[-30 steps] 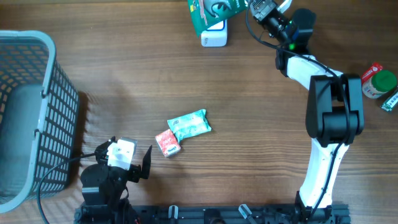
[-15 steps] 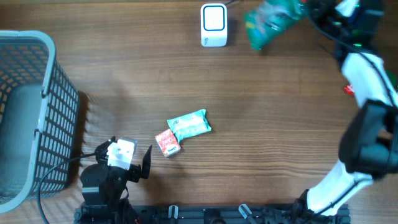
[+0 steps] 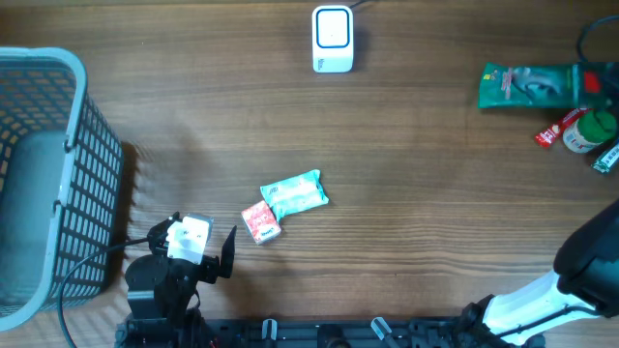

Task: Scan the item barcode
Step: 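Reach the right gripper to the light-blue wipes packet and grasp it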

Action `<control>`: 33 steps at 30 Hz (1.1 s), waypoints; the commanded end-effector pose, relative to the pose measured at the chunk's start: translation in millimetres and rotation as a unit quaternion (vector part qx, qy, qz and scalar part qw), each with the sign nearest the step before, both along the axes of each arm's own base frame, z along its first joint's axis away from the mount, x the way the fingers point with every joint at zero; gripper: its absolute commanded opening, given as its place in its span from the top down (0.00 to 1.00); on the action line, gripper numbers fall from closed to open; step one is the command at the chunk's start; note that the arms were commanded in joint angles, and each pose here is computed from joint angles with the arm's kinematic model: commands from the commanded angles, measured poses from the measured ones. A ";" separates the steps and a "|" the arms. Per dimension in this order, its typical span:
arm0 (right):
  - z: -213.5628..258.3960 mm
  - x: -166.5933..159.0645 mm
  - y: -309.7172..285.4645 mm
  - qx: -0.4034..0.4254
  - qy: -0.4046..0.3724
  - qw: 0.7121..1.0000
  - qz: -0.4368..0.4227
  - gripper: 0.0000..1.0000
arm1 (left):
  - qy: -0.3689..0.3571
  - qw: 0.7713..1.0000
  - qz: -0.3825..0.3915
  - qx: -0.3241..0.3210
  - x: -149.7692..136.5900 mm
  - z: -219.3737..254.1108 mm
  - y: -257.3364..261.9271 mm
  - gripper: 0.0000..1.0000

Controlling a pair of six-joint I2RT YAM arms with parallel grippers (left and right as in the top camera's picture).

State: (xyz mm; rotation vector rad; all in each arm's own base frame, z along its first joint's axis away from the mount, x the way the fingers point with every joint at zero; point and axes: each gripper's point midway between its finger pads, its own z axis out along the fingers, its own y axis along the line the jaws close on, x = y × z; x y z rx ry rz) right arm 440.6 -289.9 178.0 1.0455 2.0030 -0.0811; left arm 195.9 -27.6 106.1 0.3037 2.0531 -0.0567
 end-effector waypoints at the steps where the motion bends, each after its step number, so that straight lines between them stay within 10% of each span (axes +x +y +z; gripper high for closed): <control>1: 86.8 -4.8 28.8 0.005 -0.103 0.994 0.044 0.27 | -0.004 1.000 0.001 0.004 0.5 0.6 1.2 0.00; 9: 170.5 -48.0 222.6 0.326 -0.174 0.896 0.248 0.00 | -0.004 1.000 0.001 0.004 0.4 0.5 1.2 0.00; 17: 58.0 -111.0 430.3 0.330 0.124 0.842 0.408 0.00 | -0.004 1.000 0.001 0.004 0.4 0.5 1.2 0.00; 21: -36.7 -146.4 482.1 0.323 0.259 0.849 0.330 0.00 | -0.004 1.000 0.001 0.004 0.4 0.5 1.2 0.00; 31: -178.9 -166.5 573.7 0.350 0.322 0.811 0.341 0.01 | -0.004 1.000 0.001 0.004 0.5 0.6 1.2 0.00; 32: -188.0 -165.8 573.8 0.352 0.327 0.812 0.330 0.17 | -0.004 1.000 0.001 0.004 0.4 0.5 1.2 0.00; 33: -198.3 -169.7 570.7 0.351 0.342 0.812 0.316 0.65 | -0.004 1.000 0.001 0.004 0.5 0.6 1.2 0.00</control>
